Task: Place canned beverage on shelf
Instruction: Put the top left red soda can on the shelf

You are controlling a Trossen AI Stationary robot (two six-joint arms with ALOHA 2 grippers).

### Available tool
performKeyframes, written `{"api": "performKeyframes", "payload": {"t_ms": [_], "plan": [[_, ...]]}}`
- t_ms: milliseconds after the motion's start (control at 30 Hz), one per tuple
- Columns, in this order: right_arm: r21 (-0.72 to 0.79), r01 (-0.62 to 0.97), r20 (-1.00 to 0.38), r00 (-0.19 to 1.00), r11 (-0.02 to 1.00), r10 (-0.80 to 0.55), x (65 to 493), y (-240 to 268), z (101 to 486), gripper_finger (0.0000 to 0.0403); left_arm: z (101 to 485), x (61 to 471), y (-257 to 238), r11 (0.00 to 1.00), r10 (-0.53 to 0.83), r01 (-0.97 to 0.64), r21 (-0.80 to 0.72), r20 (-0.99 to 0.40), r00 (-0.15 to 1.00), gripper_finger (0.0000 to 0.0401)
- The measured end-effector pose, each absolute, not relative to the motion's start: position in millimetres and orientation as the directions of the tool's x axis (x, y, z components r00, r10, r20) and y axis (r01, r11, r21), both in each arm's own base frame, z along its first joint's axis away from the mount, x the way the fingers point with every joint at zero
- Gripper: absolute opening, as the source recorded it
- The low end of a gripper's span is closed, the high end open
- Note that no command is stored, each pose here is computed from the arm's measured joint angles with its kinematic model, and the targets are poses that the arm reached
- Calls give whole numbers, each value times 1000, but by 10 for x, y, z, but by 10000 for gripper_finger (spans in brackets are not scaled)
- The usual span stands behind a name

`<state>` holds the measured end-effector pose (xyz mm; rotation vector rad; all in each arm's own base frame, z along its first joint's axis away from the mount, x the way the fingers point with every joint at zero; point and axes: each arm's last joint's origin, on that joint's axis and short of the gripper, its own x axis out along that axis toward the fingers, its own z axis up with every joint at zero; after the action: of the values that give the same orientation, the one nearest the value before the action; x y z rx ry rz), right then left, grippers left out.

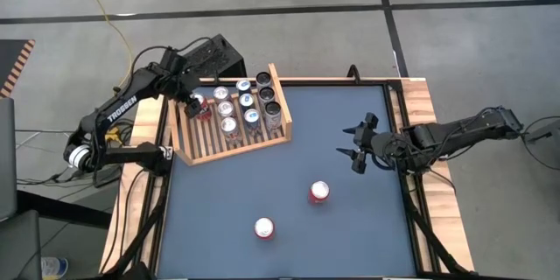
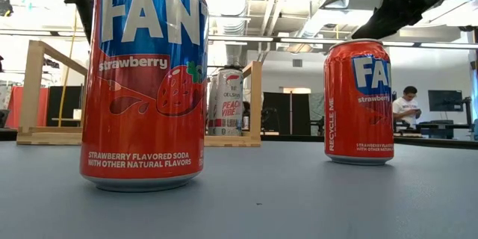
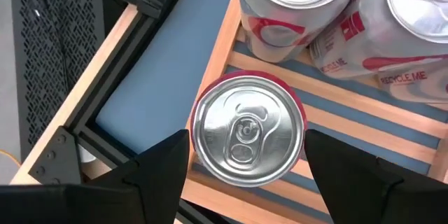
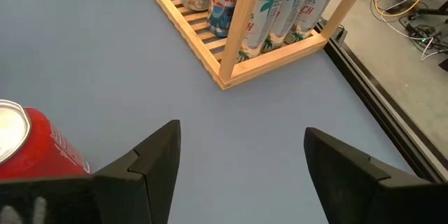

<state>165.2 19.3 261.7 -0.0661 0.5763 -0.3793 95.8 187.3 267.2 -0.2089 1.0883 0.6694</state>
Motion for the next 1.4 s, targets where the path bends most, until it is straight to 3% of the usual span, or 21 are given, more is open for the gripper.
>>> {"api": "performKeyframes", "payload": {"t_ms": [233,433,767,967,1133,1400], "plan": [[-172,328,-519,771,929,-368,1652,193,2617,276,2795,964,1898,769,435,-612,185,-853,289,268],[-171,328,-519,772,929,-368,1653,193,2617,276,3045,968,1927,692,501,-698,183,-818,282,268],[-159,333,-507,780,929,-366,1662,195,2630,276,3205,1194,1669,642,476,-746,176,-854,209,265],[-157,335,-507,780,929,-367,1662,193,2630,276,3170,1487,1371,642,511,-717,271,-848,137,226],[-156,346,-508,775,925,-375,1664,173,2629,276,3133,1603,1250,586,549,-747,315,-832,79,189],[-154,347,-509,775,925,-375,1663,174,2629,276,2925,1789,1273,551,499,-763,338,-866,-23,124]]}}
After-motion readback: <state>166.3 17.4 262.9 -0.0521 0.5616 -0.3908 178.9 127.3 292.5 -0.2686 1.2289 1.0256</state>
